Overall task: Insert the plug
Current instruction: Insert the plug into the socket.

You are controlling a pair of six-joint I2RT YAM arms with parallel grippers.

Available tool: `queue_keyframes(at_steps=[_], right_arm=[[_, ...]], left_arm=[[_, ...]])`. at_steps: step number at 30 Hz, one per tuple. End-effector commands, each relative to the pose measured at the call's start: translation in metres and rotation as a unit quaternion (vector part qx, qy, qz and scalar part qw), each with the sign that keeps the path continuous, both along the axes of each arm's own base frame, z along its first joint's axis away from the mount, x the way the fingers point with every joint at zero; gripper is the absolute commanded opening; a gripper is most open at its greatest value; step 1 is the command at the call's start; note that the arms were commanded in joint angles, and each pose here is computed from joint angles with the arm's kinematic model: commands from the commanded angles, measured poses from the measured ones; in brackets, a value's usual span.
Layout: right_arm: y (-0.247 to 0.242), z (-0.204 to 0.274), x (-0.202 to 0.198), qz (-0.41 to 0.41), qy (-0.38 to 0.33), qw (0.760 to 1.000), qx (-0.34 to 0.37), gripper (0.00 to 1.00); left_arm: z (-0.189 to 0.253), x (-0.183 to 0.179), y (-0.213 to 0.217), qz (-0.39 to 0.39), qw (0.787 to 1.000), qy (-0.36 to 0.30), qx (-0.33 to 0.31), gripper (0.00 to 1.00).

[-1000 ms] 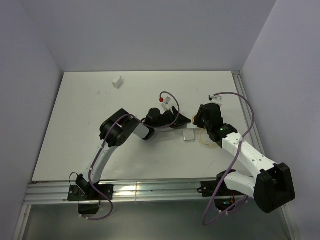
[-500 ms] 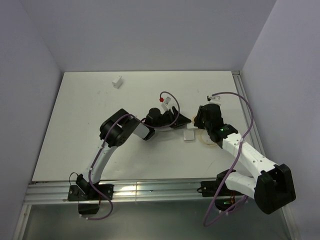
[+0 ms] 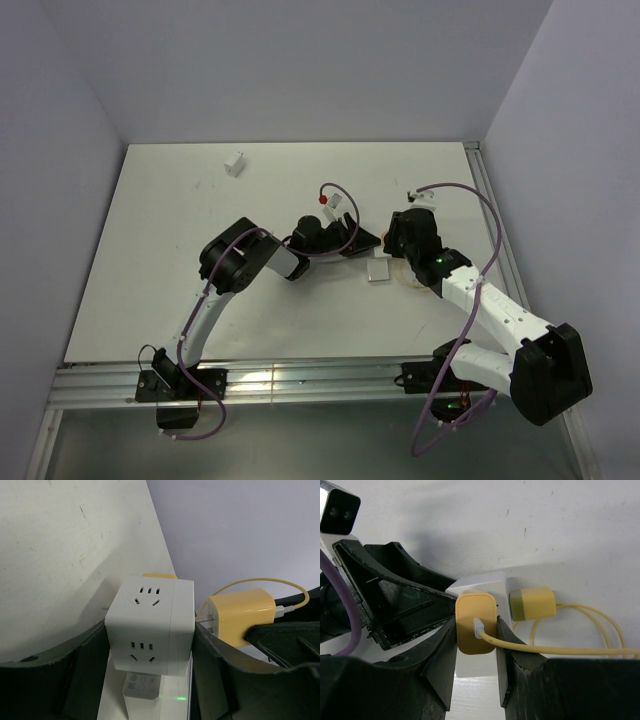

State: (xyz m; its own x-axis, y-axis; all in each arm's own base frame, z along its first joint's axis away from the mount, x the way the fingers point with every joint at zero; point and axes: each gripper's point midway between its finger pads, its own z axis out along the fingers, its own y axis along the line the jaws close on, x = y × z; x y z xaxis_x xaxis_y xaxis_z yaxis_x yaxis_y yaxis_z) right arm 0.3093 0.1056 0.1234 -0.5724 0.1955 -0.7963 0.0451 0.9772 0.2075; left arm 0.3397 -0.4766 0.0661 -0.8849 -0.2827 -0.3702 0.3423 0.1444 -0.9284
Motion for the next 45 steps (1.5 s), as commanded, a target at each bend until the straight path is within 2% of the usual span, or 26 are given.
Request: queue_keyframes(at_steps=[1, 5, 6, 9, 14, 20, 21, 24, 28, 31, 45], right_arm=[[0.001, -0.005, -0.005, 0.004, 0.013, 1.0, -0.018, 0.0], [-0.004, -0.002, -0.006, -0.01, 0.007, 1.0, -0.021, 0.0], [-0.006, -0.002, -0.006, -0.014, 0.007, 1.0, -0.023, 0.0], [-0.007, -0.003, -0.005, -0.018, 0.009, 0.999, -0.026, 0.0], [-0.008, -0.003, -0.005, -0.021, 0.008, 0.999, -0.025, 0.0], [-0.008, -0.009, -0.007, -0.019, 0.013, 0.999, -0.026, 0.0], [-0.007, -0.009, -0.007, -0.018, 0.013, 0.999, -0.025, 0.0], [-0.006, -0.009, -0.006, -0.017, 0.015, 0.999, -0.025, 0.0], [-0.004, -0.011, -0.005, -0.016, 0.021, 0.999, -0.023, 0.0], [-0.004, -0.01, -0.006, -0.016, 0.019, 0.999, -0.023, 0.0], [-0.004, -0.009, -0.005, -0.014, 0.02, 0.999, -0.023, 0.0]], left_arm=[[-0.018, -0.002, 0.003, 0.005, 0.999, 0.03, 0.036, 0.0], [-0.015, -0.004, 0.002, -0.002, 0.999, 0.025, 0.025, 0.01], [-0.015, -0.005, 0.003, -0.001, 0.999, 0.025, 0.023, 0.15], [-0.013, -0.006, 0.006, 0.0, 1.0, 0.021, 0.018, 0.39], [-0.009, -0.008, 0.01, -0.001, 1.0, 0.015, 0.012, 0.48], [0.0, -0.007, 0.014, 0.0, 1.0, 0.006, -0.006, 0.64], [0.0, -0.007, 0.014, -0.002, 1.0, 0.008, -0.008, 0.73], [0.006, -0.007, 0.015, -0.004, 1.0, 0.002, -0.018, 0.79], [0.011, -0.007, 0.016, -0.006, 1.0, -0.002, -0.025, 0.83], [0.008, -0.006, 0.02, -0.001, 1.0, 0.0, -0.022, 0.76], [0.001, 0.003, 0.021, 0.001, 1.0, 0.017, -0.02, 0.71]])
